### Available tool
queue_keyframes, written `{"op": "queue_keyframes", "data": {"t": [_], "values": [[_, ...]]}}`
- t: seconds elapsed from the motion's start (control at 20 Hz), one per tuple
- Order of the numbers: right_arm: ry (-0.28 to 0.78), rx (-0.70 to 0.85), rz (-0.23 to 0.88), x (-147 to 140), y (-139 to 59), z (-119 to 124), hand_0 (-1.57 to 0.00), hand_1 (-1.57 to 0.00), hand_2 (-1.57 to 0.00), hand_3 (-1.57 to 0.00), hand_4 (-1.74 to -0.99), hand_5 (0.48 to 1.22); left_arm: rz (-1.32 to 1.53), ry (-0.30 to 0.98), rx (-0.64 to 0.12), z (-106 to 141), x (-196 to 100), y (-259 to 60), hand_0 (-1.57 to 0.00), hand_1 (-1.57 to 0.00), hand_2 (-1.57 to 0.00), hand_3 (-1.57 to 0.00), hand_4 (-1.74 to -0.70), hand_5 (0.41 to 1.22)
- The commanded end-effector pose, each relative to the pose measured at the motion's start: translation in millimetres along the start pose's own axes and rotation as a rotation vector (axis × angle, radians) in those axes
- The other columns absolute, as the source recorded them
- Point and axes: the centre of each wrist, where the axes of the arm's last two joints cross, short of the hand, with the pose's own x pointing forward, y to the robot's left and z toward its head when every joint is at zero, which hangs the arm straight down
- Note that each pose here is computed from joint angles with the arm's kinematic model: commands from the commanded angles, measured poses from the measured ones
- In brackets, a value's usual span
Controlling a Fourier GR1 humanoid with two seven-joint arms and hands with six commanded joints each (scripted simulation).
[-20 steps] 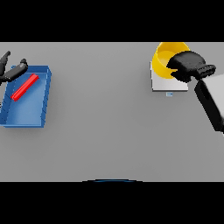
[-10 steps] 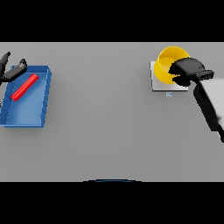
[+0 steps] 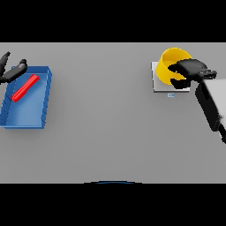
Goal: Pick up the red beaker and tilt it to pour out 1 green nut into yellow bowl. Pick up the yellow bowl and place it on the metallic measuring scale.
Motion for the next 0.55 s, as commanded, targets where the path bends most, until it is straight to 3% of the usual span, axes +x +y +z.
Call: {"op": "queue_keyframes", "data": {"t": [0.0,0.2,0.5], "values": [[0.007,0.011,-0.008,-2.8,-4.2,2.1,-0.61,-0.56,-0.47,-0.39,-1.496,0.89,0.002,0.001,-0.002,0.4,-3.5,0.3,0.0,0.0,0.0,0.0,-0.84,0.764],[-0.004,0.024,0.017,1.3,-0.1,-0.9,-0.25,-0.24,-0.19,-0.16,-1.448,0.824,-0.008,0.008,-0.005,1.1,-2.3,-3.5,0.0,0.0,0.0,0.0,-0.83,0.75],[0.014,0.054,0.038,-0.4,-0.3,0.4,-0.06,-0.06,-0.05,-0.04,-1.39,0.779,-0.009,0.003,-0.002,-0.2,0.0,-0.8,0.0,0.0,0.0,0.0,-0.83,0.76]]}}
